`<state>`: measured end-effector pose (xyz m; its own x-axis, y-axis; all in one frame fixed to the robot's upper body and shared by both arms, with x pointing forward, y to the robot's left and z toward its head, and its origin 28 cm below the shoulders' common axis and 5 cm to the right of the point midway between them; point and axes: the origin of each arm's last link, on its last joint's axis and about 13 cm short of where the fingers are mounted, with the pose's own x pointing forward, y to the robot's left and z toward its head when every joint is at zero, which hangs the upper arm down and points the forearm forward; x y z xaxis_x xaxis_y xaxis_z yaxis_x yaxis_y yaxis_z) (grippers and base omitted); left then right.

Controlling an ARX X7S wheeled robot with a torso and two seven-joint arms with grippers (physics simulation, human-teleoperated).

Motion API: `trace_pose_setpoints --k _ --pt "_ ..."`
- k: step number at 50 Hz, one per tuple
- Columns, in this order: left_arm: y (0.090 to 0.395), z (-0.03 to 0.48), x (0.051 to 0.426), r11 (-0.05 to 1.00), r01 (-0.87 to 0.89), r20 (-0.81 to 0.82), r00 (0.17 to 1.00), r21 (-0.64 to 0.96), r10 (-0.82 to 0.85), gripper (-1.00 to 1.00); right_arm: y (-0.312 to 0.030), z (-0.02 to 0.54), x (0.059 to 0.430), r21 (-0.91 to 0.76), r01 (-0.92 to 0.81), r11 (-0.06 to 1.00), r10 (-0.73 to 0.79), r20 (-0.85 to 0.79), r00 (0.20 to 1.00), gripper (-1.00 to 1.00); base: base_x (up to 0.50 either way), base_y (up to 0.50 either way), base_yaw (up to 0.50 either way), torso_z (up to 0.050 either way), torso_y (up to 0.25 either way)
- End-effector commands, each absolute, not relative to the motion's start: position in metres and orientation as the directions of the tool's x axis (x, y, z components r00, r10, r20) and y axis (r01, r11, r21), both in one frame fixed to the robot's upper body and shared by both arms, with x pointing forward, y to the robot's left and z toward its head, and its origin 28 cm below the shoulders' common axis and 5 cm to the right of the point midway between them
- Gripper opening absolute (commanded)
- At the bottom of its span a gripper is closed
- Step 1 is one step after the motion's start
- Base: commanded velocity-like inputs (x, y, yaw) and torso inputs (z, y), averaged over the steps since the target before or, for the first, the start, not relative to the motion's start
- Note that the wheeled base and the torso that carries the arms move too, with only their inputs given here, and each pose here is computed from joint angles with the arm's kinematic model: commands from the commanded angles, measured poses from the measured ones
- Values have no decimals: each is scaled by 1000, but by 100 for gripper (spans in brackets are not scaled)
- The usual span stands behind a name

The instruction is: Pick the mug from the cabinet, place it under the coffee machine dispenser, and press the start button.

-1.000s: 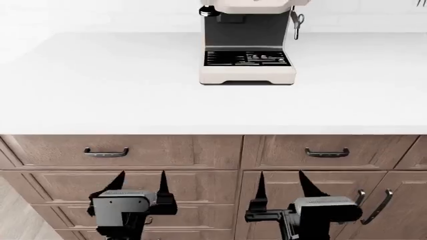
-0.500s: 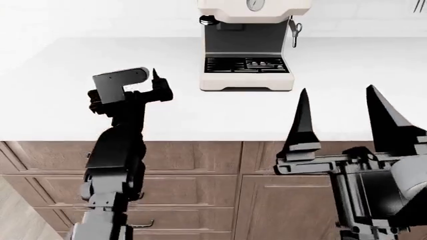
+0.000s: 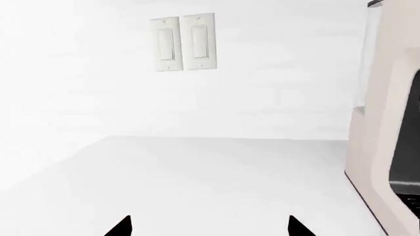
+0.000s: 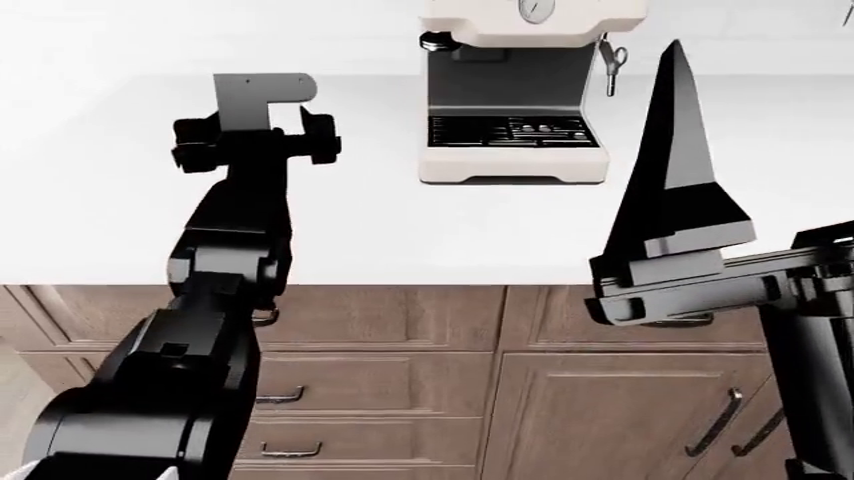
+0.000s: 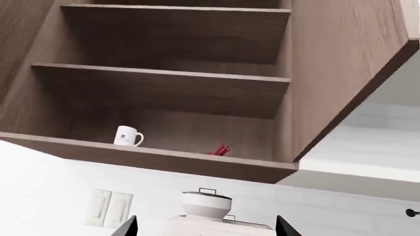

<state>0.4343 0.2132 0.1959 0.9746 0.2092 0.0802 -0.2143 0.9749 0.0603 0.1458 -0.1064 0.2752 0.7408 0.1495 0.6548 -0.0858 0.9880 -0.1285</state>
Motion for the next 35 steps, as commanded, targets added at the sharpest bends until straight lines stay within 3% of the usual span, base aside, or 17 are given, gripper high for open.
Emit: trace_pose_setpoints --k 1,35 --pt "217 198 435 966 -241 12 970 97 241 100 -118 282 131 -77 35 996 24 658 752 100 168 500 0 0 0" --pt "216 196 434 960 -250 -23 967 124 255 100 -114 282 133 -109 75 991 18 672 741 100 287 470 0 0 0"
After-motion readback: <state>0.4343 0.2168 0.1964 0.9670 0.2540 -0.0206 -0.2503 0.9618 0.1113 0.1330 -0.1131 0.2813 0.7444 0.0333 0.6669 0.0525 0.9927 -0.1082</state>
